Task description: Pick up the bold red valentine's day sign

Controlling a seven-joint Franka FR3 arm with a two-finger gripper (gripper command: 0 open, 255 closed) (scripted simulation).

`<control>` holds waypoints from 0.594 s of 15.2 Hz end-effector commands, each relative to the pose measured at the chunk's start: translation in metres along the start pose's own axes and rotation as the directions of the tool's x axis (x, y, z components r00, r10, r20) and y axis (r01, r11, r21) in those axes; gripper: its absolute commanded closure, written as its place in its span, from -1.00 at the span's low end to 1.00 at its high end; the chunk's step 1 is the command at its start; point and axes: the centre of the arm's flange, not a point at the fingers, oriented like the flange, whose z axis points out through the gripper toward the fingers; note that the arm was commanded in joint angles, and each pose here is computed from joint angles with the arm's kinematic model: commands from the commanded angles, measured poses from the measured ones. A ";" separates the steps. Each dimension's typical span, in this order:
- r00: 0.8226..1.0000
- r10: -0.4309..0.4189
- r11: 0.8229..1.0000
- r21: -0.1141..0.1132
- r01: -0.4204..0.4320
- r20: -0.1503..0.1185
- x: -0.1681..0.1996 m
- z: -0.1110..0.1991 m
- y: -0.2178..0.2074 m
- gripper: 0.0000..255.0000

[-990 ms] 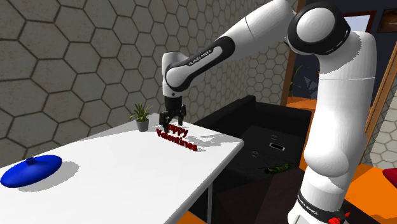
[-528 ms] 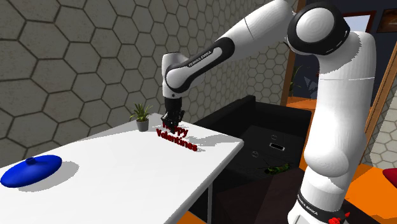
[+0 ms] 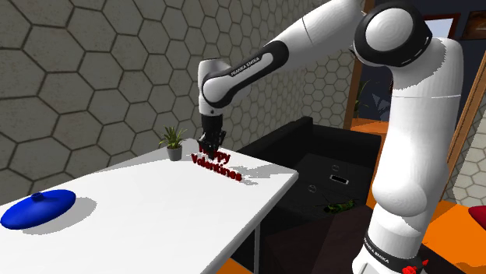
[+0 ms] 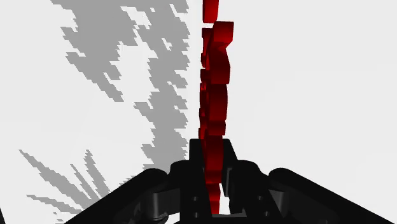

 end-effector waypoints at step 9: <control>1.000 0.000 1.000 0.000 0.000 0.000 0.002 -0.052 -0.001 1.00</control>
